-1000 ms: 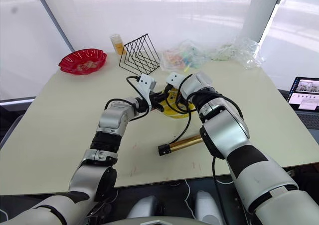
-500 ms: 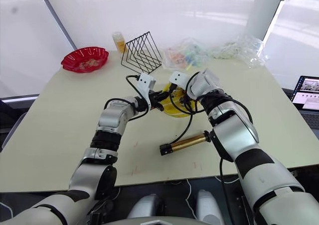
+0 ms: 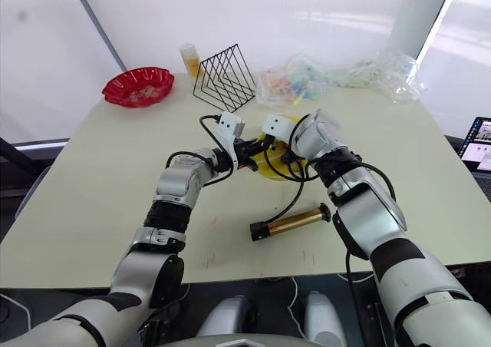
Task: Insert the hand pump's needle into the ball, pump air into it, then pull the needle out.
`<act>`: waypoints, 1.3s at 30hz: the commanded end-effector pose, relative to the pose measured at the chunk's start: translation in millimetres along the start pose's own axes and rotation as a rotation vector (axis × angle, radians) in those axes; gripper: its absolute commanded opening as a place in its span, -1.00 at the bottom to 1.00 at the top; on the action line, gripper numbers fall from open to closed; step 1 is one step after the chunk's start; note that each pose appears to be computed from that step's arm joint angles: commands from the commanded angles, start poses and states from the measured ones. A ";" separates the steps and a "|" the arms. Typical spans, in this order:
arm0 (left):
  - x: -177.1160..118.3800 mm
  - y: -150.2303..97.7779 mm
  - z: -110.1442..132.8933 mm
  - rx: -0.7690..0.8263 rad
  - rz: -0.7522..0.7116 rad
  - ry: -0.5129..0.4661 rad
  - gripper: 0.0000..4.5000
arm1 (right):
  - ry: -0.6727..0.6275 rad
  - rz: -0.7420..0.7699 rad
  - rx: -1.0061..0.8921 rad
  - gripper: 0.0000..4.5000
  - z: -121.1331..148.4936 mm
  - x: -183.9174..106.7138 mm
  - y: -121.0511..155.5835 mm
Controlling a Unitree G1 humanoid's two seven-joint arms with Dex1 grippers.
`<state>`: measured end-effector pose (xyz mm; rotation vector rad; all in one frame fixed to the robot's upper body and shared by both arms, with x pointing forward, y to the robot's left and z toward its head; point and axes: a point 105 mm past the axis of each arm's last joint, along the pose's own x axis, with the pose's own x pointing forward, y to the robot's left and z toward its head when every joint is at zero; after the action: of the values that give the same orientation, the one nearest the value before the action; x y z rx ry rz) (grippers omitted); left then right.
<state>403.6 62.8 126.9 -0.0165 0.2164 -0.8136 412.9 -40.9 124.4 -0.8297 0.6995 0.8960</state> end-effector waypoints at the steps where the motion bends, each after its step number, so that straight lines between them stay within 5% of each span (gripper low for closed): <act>1: 20.7 -48.8 -13.1 -0.030 -0.216 0.040 -1.00 | 0.017 0.030 -0.003 0.51 -6.4 11.2 11.7; 39: 21.0 -40.2 -14.1 -0.021 -0.178 0.042 -1.00 | -0.238 -0.089 0.221 0.51 -32.4 -70.7 -2.6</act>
<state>395.9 35.4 140.6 -0.0346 0.1615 -0.9408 377.8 -97.3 149.6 -0.5404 0.6009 0.8076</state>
